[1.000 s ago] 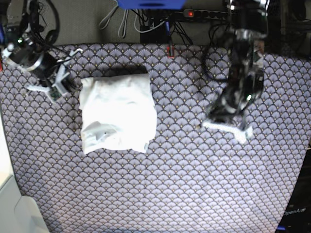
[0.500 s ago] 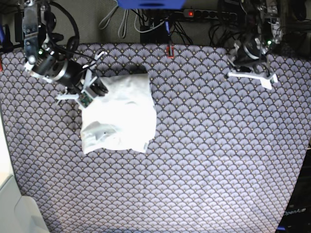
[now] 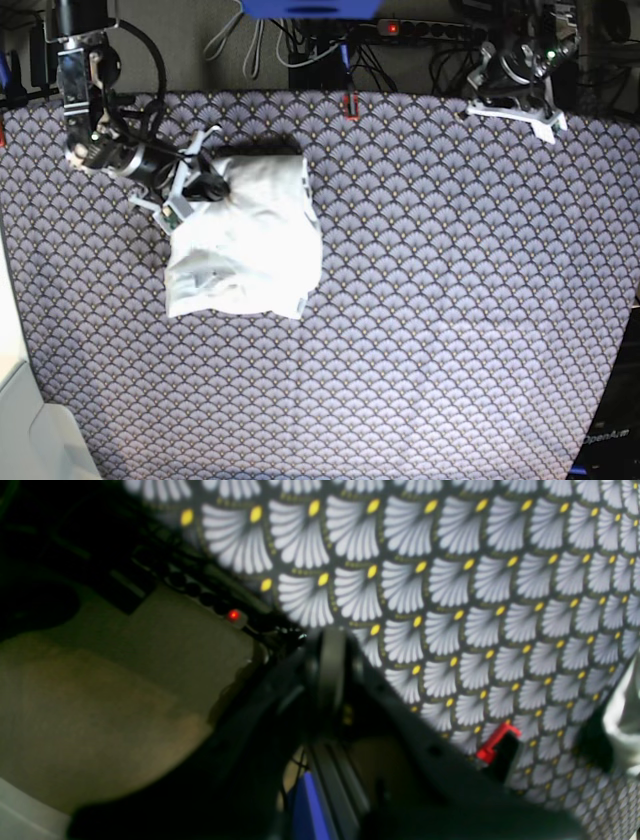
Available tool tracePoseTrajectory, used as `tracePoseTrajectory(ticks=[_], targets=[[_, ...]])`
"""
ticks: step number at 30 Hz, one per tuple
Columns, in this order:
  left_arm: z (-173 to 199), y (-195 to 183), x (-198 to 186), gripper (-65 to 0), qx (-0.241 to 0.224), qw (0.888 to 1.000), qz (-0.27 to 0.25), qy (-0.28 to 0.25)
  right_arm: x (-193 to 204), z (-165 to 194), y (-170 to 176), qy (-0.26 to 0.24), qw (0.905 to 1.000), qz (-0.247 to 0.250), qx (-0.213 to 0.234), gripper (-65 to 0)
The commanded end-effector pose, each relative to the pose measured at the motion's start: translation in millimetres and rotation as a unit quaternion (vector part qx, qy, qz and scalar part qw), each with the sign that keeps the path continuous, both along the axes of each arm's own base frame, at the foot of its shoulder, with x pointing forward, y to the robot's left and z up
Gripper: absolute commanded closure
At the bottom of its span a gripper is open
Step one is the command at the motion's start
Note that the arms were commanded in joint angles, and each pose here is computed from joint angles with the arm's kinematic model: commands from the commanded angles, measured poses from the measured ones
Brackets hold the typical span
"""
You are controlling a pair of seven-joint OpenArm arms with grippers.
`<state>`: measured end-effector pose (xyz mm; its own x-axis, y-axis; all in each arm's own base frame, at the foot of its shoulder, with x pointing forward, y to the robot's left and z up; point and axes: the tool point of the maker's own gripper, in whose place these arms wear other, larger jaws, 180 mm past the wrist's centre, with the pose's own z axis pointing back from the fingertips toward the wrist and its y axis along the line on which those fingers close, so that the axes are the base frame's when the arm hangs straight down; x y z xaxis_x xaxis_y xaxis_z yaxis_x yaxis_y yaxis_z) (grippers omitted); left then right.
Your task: Fold the T-shirt properly
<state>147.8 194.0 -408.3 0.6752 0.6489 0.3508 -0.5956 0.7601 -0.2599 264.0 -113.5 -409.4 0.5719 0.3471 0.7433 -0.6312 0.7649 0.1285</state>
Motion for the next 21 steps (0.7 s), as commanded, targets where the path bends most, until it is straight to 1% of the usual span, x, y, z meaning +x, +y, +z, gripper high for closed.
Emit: tracePoseTrajectory(ticks=[1,3,5,7,9,12,13,17,21], targets=[[6,3,1,-0.1,0.009,1.000,-0.003,-0.008,0,-2,-13,0.003,0.9994,0.001,-0.033,-4.4],[5,3,-1,-0.1,0.008,1.000,-0.003,-0.005,4,10,-10,-0.014,0.9992,0.008,-0.037,-4.4],[3,3,-5,-0.1,0.008,1.000,-0.004,0.000,10,31,-4,-0.047,0.9981,0.018,-0.038,-4.4],[3,2,-6,-0.1,0.007,1.000,-0.005,0.002,9,45,1,-0.062,0.9965,0.029,-0.048,-4.4],[1,2,-12,-0.1,0.006,1.000,-0.004,0.008,9,64,5,-0.083,0.9933,0.044,-0.067,-4.4],[1,0,-17,-0.1,0.004,1.000,-0.006,0.012,8,90,17,-0.114,0.9883,0.060,-0.082,-4.4],[0,0,-20,-0.1,0.003,1.000,-0.006,0.016,7,97,23,-0.121,0.9874,0.062,-0.081,-4.4],[-4,0,-34,-0.1,0.003,0.999,-0.006,0.032,14,103,41,-0.122,0.9884,0.060,-0.069,-4.5],[-9,0,-54,-0.1,0.003,0.998,-0.006,0.057,9,91,71,-0.102,0.9889,0.096,-0.050,-4.5]])
